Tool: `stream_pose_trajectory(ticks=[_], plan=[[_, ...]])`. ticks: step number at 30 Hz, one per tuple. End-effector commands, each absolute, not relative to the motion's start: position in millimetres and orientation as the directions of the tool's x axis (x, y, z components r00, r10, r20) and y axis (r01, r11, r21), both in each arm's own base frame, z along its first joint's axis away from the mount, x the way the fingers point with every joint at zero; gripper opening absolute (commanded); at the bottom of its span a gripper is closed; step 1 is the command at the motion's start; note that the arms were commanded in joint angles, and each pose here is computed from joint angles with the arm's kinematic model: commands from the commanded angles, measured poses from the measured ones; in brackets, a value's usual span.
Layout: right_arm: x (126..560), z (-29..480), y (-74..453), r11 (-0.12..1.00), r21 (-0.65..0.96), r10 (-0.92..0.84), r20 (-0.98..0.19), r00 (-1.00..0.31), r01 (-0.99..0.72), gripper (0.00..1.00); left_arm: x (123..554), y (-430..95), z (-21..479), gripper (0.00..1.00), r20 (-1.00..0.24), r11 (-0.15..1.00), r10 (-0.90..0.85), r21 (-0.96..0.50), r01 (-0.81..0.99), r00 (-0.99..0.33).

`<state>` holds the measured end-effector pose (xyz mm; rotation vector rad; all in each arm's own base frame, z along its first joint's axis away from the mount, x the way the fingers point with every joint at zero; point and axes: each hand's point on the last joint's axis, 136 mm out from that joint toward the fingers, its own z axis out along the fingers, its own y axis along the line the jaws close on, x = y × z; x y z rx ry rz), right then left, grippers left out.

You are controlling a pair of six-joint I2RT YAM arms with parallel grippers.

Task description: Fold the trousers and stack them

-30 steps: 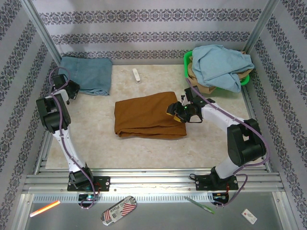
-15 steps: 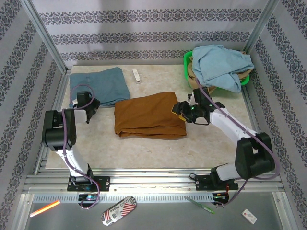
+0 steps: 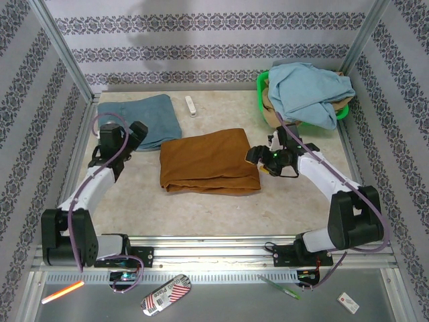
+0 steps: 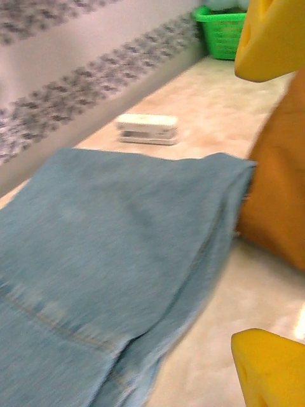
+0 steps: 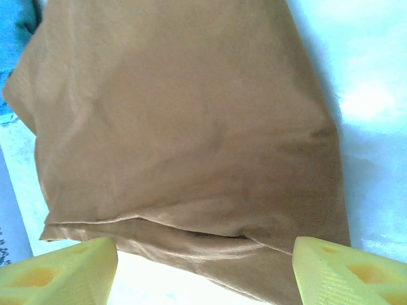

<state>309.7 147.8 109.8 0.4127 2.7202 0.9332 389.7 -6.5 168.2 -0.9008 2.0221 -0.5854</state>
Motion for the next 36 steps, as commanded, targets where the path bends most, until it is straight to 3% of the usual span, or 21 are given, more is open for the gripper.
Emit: stream_pose_trajectory(ticks=[1, 7, 17, 26, 30, 36], plan=[[316, 108, 145, 0.779, 0.606, 0.306, -0.149, -0.94, 0.158, 0.74, 344, -34, 125, 1.0, -0.435, 0.738, -0.655, -0.542, -0.402, -0.618], [328, 100, 143, 0.81, 0.57, 0.272, -0.158, -0.949, 0.137, 0.77, 321, -81, 114, 1.0, -0.375, 0.802, -0.521, -0.522, -0.29, -0.767], [345, 80, 139, 0.842, 0.525, 0.232, -0.144, -0.962, 0.124, 0.8, 317, -135, 114, 1.0, -0.303, 0.826, -0.329, -0.551, -0.117, -0.894], [344, 41, 133, 0.869, 0.472, 0.205, -0.072, -0.976, 0.148, 0.8, 309, -117, 71, 0.99, -0.256, 0.898, -0.295, -0.403, -0.176, -0.92], [345, 32, 140, 0.851, 0.501, 0.202, -0.032, -0.979, 0.159, 0.8, 316, -135, 56, 0.94, -0.239, 0.87, -0.265, -0.477, -0.125, -0.934], [343, 24, 145, 0.838, 0.52, 0.199, -0.009, -0.98, 0.166, 0.78, 317, -160, 34, 0.76, -0.172, 0.81, -0.223, -0.581, -0.084, -0.96]])
